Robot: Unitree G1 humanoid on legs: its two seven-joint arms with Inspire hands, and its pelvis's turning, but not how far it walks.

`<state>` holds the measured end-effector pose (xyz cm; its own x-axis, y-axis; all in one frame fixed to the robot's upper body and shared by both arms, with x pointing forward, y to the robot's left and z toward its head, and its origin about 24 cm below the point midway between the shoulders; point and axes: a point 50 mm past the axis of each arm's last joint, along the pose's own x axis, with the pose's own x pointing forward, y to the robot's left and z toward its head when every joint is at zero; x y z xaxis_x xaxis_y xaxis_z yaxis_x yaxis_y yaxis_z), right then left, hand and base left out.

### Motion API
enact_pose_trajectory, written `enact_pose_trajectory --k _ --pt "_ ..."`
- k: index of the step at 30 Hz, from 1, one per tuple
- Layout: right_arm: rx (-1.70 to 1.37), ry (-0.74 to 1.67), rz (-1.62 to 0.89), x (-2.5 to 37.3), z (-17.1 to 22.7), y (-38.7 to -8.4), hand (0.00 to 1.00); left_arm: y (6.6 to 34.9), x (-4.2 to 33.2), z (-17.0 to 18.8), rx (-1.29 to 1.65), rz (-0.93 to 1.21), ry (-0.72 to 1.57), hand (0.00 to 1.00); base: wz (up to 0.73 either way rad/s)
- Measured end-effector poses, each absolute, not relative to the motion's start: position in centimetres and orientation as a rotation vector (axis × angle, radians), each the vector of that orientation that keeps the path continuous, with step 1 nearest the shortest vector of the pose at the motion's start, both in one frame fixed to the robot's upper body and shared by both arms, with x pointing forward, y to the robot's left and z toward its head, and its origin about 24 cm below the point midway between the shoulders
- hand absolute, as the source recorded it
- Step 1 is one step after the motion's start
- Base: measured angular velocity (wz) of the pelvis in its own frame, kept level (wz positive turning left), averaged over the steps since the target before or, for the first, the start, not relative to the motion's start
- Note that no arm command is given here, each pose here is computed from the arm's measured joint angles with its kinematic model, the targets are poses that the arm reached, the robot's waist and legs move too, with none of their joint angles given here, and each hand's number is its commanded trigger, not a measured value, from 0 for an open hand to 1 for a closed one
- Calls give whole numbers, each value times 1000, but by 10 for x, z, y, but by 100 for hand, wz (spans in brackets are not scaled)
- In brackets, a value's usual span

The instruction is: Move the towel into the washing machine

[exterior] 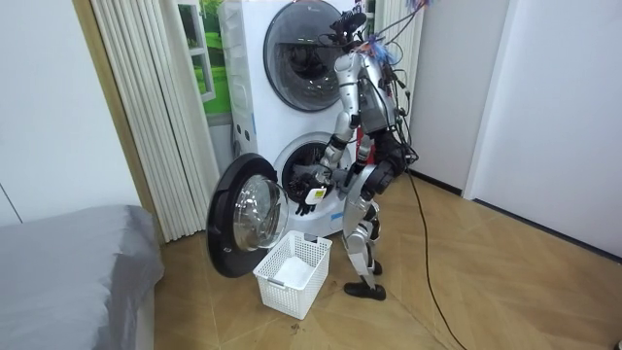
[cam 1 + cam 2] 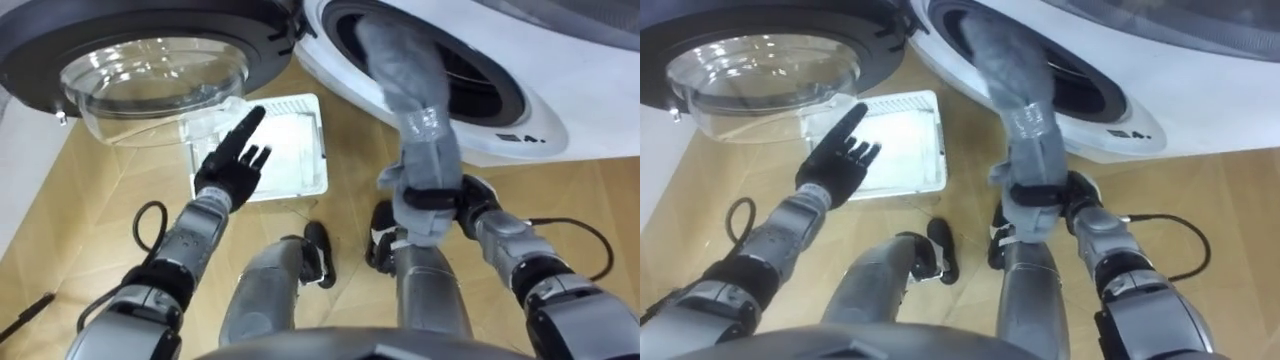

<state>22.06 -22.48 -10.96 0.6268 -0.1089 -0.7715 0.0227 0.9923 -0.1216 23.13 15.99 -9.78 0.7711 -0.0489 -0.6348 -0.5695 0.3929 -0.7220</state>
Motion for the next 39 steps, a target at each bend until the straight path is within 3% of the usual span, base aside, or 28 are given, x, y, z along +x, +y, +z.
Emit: enact_pose_trajectory --k 8,24,39 --pt "-71 912 -152 219 -110 -231 100 151 228 -102 -1133 396 707 0 1" --pt "340 894 -415 237 -95 -249 100 145 235 -94 -943 356 745 0 6" --pt "725 719 -374 319 -19 -247 100 174 227 -91 -908 450 705 0 3"
